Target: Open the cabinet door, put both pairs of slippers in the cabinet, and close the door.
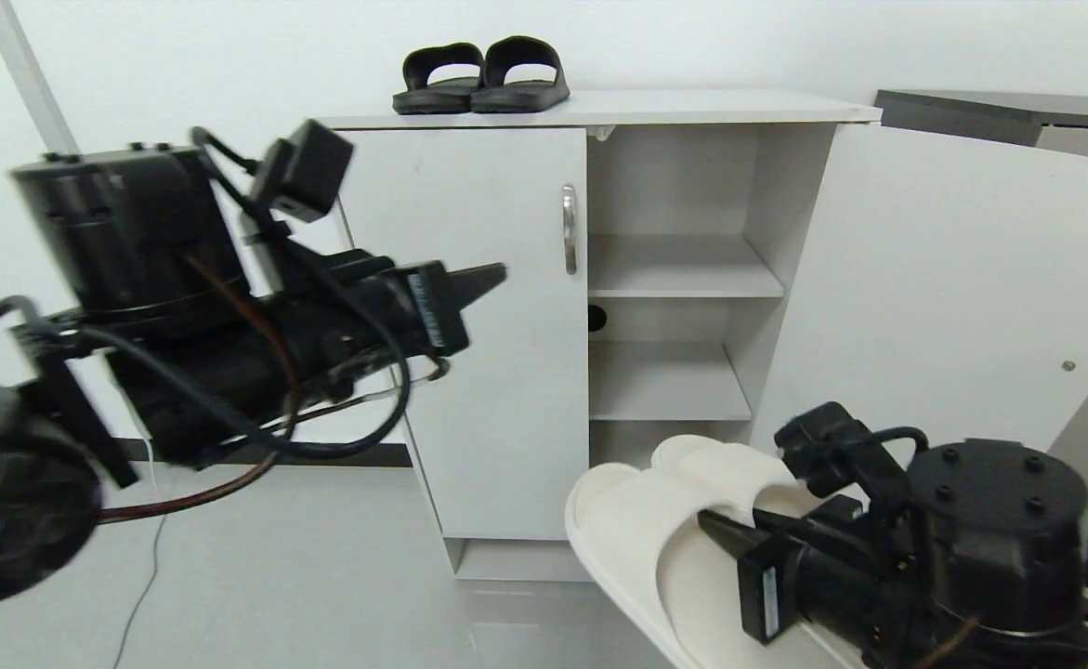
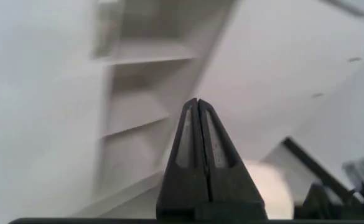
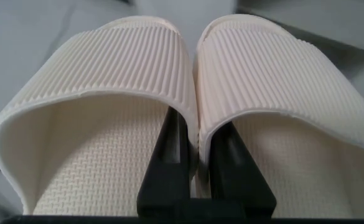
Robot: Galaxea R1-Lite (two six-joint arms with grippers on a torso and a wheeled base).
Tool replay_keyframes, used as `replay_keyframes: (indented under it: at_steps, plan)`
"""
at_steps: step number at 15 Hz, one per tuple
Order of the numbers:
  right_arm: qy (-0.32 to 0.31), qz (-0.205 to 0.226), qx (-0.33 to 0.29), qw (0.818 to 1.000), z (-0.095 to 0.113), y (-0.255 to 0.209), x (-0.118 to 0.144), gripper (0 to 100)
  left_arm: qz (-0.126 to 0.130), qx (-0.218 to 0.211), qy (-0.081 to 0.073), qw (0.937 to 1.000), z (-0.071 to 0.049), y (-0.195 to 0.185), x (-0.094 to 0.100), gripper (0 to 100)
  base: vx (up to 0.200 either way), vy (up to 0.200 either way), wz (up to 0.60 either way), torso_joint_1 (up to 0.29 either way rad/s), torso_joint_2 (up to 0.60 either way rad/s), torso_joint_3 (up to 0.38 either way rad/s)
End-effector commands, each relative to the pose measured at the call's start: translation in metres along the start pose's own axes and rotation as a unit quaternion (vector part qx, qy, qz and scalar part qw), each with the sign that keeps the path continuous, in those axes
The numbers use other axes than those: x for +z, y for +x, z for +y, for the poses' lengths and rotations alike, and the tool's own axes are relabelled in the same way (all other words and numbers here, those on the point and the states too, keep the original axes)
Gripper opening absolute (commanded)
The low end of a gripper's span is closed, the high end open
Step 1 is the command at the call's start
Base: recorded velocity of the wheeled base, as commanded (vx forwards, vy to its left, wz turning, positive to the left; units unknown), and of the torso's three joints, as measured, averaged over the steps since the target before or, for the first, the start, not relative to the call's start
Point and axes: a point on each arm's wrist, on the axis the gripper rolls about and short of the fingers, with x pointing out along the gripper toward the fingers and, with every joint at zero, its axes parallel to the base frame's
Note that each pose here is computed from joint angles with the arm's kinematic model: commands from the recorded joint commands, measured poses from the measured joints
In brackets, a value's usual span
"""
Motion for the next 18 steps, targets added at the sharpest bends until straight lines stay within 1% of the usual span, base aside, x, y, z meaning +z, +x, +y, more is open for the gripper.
replay_keyframes:
  at_steps: [1, 2, 3, 4, 5, 6, 7, 8, 9, 10, 11, 12, 13, 14, 15, 16, 17, 18]
  plan:
    - [0.005, 0.006, -0.065, 0.998, 0.0, 0.043, -0.007, 0, -0.029, 0.176, 0.039, 0.9831, 0.019, -0.104, 0.002, 0, 0.0, 0.0, 0.0, 0.0, 0.0, 0.0]
    - [0.007, 0.002, -0.078, 0.997, -0.002, 0.048, -0.008, 0, -0.045, 0.23, 0.041, 0.9713, 0.021, -0.127, -0.004, 0, 0.0, 0.0, 0.0, 0.0, 0.0, 0.0]
    - [0.007, 0.001, -0.084, 0.996, -0.003, 0.05, -0.008, 0, -0.053, 0.289, 0.045, 0.9547, 0.024, -0.15, -0.013, 0, 0.0, 0.0, 0.0, 0.0, 0.0, 0.0]
    - [0.007, 0.001, -0.084, 0.996, -0.004, 0.05, -0.008, 0, -0.056, 0.339, 0.054, 0.9376, 0.026, -0.17, -0.022, 0, 0.0, 0.0, 0.0, 0.0, 0.0, 0.0]
    - [0.006, 0.002, -0.085, 0.996, -0.004, 0.05, -0.009, 0, -0.068, 0.37, 0.058, 0.9249, 0.024, -0.187, -0.028, 0, 0.0, 0.0, 0.0, 0.0, 0.0, 0.0]
    - [0.005, 0.004, -0.085, 0.996, -0.004, 0.05, -0.01, 0, -0.088, 0.392, 0.061, 0.9139, 0.017, -0.21, -0.037, 0, 0.0, 0.0, 0.0, 0.0, 0.0, 0.0]
    - [0.005, 0.006, -0.085, 0.996, -0.004, 0.05, -0.011, 0, -0.1, 0.413, 0.063, 0.9032, 0.011, -0.228, -0.048, 0, 0.0, 0.0, 0.0, 0.0, 0.0, 0.0]
    - [0.003, 0.01, -0.087, 0.996, -0.005, 0.049, -0.013, 0, -0.098, 0.436, 0.062, 0.8927, 0.008, -0.243, -0.064, 0, 0.0, 0.0, 0.0, 0.0, 0.0, 0.0]
    - [0.002, 0.012, -0.087, 0.996, -0.005, 0.048, -0.014, 0, -0.08, 0.452, 0.06, 0.8863, 0.007, -0.252, -0.082, 0, 0.0, 0.0, 0.0, 0.0, 0.0, 0.0]
    - [0.0, 0.013, -0.088, 0.996, -0.006, 0.048, -0.015, 0, -0.054, 0.472, 0.058, 0.878, 0.009, -0.26, -0.106, 0, 0.0, 0.0, 0.0, 0.0, 0.0, 0.0]
    - [0.0, 0.013, -0.088, 0.996, -0.005, 0.049, -0.015, 0, -0.041, 0.491, 0.061, 0.868, 0.011, -0.266, -0.129, 0, 0.0, 0.0, 0.0, 0.0, 0.0, 0.0]
    - [0.0, 0.015, -0.088, 0.996, -0.005, 0.049, -0.016, 0, -0.046, 0.495, 0.068, 0.8648, 0.011, -0.272, -0.146, 0, 0.0, 0.0, 0.0, 0.0, 0.0, 0.0]
    - [-0.001, 0.016, -0.087, 0.996, -0.005, 0.049, -0.017, 0, -0.055, 0.487, 0.07, 0.8687, 0.01, -0.276, -0.159, 0, 0.0, 0.0, 0.0, 0.0, 0.0, 0.0]
    - [-0.001, 0.016, -0.087, 0.996, -0.005, 0.049, -0.017, 0, -0.06, 0.477, 0.074, 0.8738, 0.008, -0.279, -0.162, 0, 0.0, 0.0, 0.0, 0.0, 0.0, 0.0]
    - [-0.002, 0.018, -0.086, 0.996, -0.004, 0.05, -0.018, 0, -0.055, 0.447, 0.089, 0.8883, 0.004, -0.285, -0.173, 0, 0.0, 0.0, 0.0, 0.0, 0.0, 0.0]
    - [-0.006, 0.019, -0.084, 0.996, -0.002, 0.052, -0.018, 0, -0.039, 0.387, 0.131, 0.9119, 0.001, -0.287, -0.179, 0, 0.0, 0.0, 0.0, 0.0, 0.0, 0.0]
    - [-0.008, 0.02, -0.082, 0.996, 0.0, 0.052, -0.02, 0, -0.043, 0.361, 0.136, 0.9217, 0.0, -0.286, -0.178, 0, 0.0, 0.0, 0.0, 0.0, 0.0, 0.0]
    - [-0.011, 0.021, -0.079, 0.997, 0.001, 0.052, -0.02, 0, -0.027, 0.337, 0.136, 0.9313, 0.0, -0.285, -0.181, 0, 0.0, 0.0, 0.0, 0.0, 0.0, 0.0]
